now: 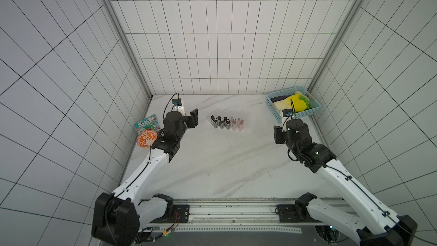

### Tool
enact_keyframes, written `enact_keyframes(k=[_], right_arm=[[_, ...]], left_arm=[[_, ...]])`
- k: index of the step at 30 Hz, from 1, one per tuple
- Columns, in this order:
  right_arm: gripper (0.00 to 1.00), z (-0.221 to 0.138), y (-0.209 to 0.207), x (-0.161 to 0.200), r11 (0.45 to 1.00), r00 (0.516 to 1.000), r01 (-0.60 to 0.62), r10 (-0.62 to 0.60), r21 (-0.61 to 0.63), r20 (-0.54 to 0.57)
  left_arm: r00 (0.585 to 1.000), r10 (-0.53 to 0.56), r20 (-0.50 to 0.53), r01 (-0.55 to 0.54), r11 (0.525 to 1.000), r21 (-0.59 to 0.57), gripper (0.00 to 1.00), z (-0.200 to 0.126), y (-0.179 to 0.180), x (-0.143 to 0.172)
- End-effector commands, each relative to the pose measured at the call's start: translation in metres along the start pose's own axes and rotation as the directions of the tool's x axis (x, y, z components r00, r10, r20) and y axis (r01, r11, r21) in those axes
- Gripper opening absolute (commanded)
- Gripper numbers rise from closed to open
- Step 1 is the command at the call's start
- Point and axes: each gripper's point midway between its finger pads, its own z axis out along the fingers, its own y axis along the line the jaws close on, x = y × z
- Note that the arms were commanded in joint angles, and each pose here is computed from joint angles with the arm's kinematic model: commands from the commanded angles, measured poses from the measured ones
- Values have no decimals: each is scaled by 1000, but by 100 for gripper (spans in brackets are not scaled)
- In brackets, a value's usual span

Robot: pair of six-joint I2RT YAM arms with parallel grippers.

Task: Arrange the lipsticks in the organizer
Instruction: Reset both arms

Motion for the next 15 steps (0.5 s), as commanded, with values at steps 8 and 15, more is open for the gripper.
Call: enact_keyframes(k=[8, 15], right_arm=[[41, 61, -107, 49, 951, 975, -194, 214, 243, -61], [99, 67, -148, 67, 909, 985, -171, 157, 379, 68]], left_arm=[[976, 21, 215, 50, 947, -318, 85, -34, 102, 45], [975, -12, 220, 82, 947, -310, 86, 1, 132, 59]])
